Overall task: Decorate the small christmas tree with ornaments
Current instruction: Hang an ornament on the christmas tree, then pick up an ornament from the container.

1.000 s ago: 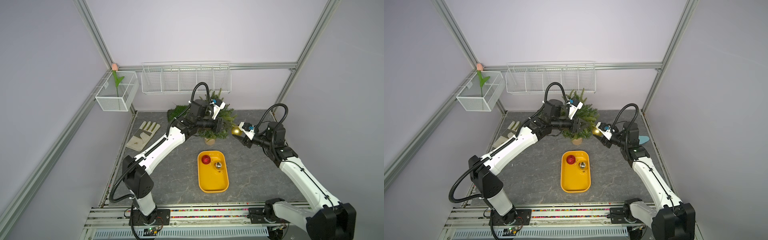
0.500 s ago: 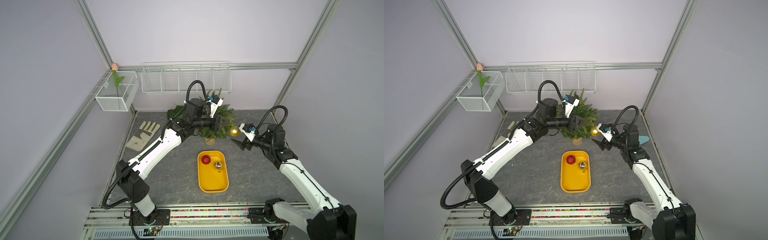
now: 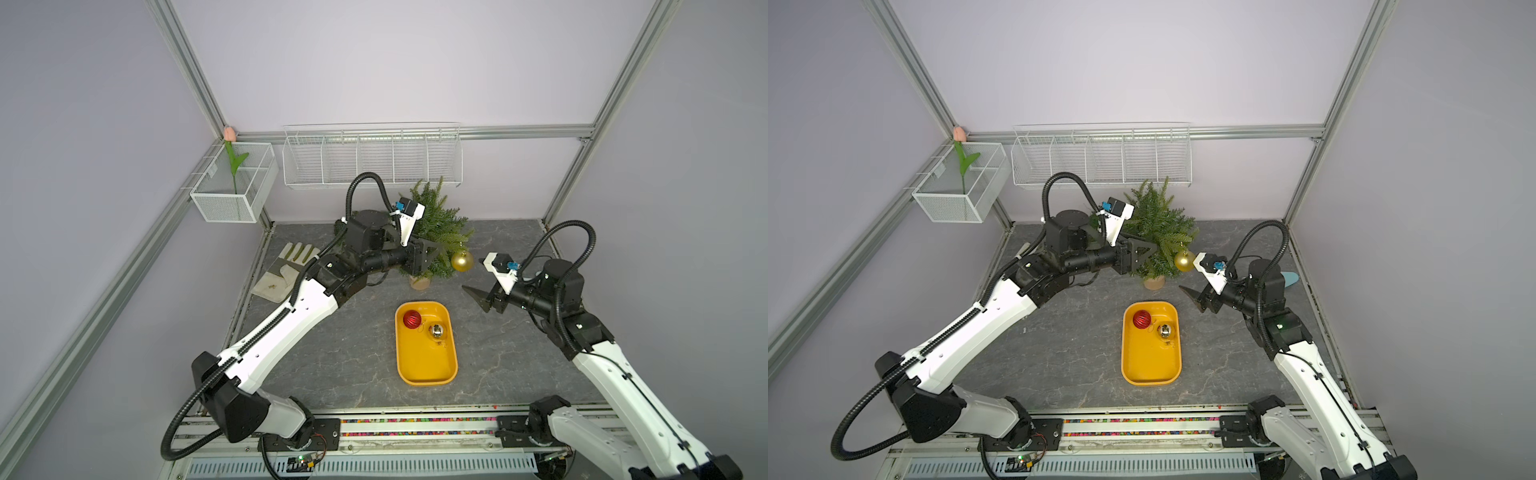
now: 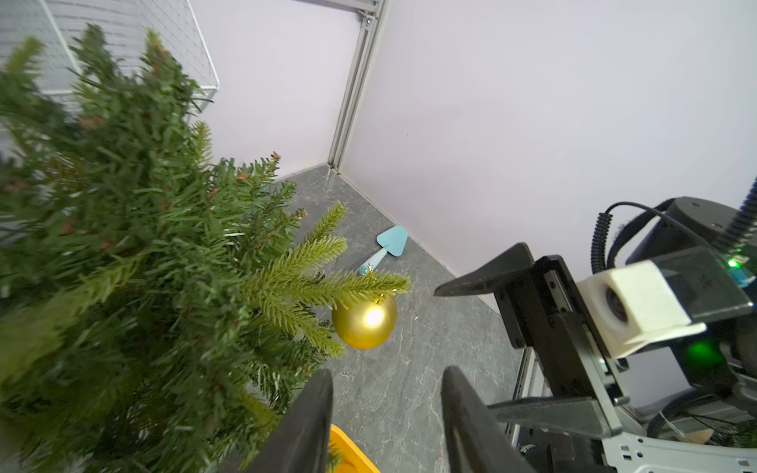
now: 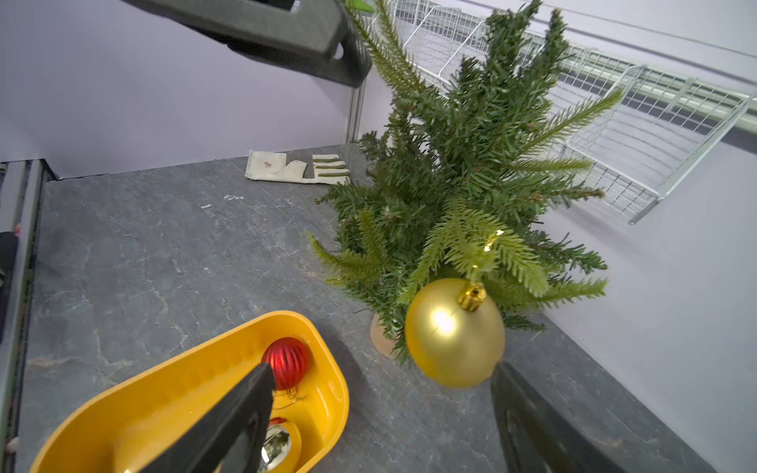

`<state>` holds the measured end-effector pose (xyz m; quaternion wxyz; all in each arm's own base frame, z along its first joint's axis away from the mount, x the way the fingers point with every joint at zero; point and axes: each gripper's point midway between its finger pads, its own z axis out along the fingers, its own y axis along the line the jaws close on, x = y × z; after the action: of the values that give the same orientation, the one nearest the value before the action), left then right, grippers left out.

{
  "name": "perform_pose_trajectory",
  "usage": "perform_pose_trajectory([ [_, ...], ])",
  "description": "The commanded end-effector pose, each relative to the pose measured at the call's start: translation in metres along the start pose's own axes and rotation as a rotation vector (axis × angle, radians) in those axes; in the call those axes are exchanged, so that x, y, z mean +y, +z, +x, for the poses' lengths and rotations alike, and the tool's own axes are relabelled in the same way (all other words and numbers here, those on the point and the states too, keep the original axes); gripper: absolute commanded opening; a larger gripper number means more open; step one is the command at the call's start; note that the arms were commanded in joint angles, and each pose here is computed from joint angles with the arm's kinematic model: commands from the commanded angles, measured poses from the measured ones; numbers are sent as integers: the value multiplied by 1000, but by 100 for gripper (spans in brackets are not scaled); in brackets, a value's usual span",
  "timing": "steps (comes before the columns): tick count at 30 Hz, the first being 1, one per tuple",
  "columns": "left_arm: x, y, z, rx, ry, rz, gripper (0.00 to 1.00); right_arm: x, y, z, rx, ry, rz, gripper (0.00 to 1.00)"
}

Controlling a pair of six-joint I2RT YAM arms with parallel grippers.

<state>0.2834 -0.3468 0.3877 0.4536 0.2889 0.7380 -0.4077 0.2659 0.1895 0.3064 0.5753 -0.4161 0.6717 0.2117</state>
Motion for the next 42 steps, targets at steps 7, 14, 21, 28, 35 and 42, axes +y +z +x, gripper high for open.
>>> perform_pose_trajectory([
  [7,-7,-13,82,153,148,-141,44,23,-3,50,208,277,84,80],
  [14,6,-4,153,219,-65,-163,42,-21,-31,75,269,402,409,77],
  [21,16,22,214,341,-313,-215,45,-31,-49,74,207,442,487,74],
  [28,14,50,246,408,-455,-353,54,-29,-54,74,200,419,475,73],
  [35,25,73,265,424,-536,-457,57,-23,-53,68,179,409,430,73],
  [42,37,89,285,473,-564,-540,59,-18,-52,64,161,409,394,73],
])
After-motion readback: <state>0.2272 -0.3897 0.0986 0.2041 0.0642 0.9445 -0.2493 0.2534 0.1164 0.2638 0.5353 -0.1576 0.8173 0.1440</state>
